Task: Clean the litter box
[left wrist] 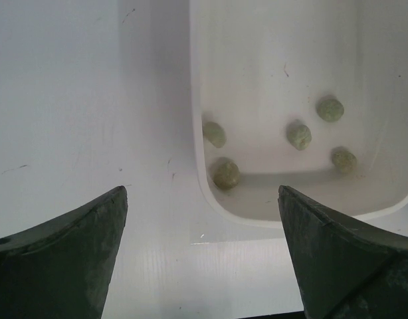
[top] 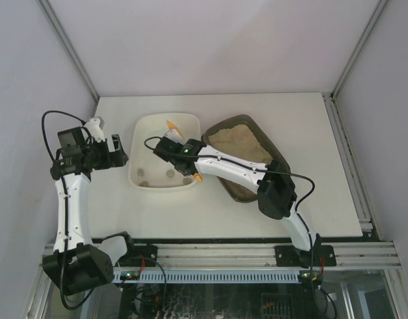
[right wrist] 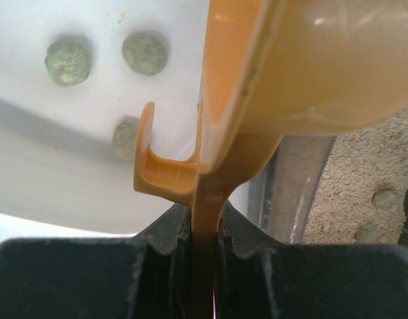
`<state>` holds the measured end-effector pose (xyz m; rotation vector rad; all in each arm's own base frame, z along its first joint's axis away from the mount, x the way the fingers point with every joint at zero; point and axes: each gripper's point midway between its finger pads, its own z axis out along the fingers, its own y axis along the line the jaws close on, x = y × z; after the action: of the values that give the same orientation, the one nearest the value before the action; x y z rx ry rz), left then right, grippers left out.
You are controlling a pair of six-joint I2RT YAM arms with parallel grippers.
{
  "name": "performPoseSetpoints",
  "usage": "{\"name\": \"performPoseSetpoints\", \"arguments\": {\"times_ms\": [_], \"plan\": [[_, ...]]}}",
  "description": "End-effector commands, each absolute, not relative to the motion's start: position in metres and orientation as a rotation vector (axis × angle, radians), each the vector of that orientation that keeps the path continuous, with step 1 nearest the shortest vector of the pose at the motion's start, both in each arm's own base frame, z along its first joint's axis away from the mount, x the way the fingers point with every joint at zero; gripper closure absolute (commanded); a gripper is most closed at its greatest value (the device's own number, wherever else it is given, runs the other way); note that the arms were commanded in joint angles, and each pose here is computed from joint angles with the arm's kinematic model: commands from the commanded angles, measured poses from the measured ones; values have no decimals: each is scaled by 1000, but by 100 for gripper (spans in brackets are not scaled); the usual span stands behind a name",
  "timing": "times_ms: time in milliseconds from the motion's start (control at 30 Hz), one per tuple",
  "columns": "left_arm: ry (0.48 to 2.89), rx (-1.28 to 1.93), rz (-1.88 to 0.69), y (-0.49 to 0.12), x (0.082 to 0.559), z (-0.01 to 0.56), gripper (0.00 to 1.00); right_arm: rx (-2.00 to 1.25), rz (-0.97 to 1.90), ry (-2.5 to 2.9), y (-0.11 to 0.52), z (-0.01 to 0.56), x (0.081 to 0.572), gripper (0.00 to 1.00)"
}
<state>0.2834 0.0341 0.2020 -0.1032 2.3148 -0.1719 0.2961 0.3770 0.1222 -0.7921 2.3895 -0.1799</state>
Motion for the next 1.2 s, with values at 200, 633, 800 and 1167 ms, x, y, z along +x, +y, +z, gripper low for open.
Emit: {"name": "performPoseSetpoints", "arguments": {"times_ms": [200, 633, 800, 1167], "plan": [[2163, -77, -154, -52, 320, 256, 0, -245, 350, 2176, 283, 282, 320, 100], [2212, -447, -639, -263, 383, 243, 0, 190, 465, 2027, 117, 313, 250, 100], [2357, -378, -597, -316, 377, 193, 0, 266, 408, 1980, 83, 321, 227, 100], [2497, -332, -429, -336, 372, 128, 5, 319, 389, 2001, 63, 302, 213, 100]]}}
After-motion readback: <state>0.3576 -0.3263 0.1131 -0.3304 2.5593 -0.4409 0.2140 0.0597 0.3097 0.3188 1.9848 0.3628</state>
